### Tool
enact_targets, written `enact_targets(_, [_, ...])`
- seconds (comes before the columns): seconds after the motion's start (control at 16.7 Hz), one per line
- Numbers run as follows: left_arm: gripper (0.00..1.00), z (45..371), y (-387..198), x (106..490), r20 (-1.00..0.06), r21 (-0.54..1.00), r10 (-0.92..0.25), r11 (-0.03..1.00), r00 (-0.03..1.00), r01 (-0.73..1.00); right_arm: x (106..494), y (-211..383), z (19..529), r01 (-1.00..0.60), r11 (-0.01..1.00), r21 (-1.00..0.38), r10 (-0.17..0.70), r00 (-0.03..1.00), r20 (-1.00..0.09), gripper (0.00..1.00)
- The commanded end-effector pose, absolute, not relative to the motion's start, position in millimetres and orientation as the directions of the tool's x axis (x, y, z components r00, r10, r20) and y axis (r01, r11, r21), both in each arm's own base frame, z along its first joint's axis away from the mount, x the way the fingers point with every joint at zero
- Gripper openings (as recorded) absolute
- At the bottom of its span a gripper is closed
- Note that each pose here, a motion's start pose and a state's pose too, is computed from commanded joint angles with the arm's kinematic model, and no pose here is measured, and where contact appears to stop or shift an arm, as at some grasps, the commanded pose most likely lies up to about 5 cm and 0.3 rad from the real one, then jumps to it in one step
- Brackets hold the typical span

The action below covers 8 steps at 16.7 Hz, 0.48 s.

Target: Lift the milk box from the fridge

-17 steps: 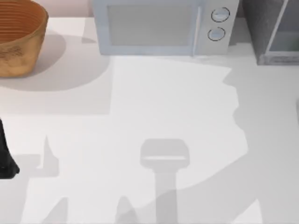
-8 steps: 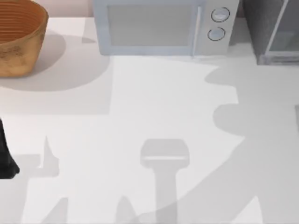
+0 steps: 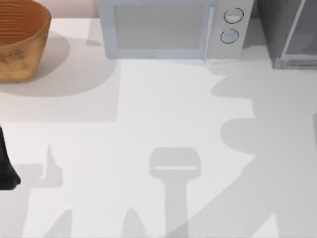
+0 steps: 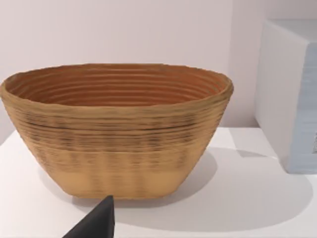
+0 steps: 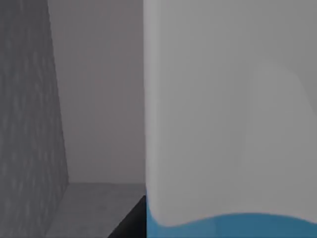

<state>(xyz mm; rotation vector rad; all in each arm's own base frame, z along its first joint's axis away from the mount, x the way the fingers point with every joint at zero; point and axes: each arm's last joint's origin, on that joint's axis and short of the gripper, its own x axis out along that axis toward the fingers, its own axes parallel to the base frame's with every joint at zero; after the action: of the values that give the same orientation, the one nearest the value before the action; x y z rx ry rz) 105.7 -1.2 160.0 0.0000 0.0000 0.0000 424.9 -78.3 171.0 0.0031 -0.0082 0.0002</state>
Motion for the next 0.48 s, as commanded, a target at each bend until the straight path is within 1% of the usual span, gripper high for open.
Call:
enact_targets(0.3, [1.0,160,-1,106,0.0,0.0,0.0,1.0,1.0,0.0,367,-79,164,0.008,1.0,0.009,-0.008,1.0,-0.018,0.0])
enact_targets(0.48, [1.0,160,-1,106,0.0,0.0,0.0,1.0,1.0,0.0,344,-79,165,0.011,1.0,0.006,-0.011,1.0,-0.007,0.0])
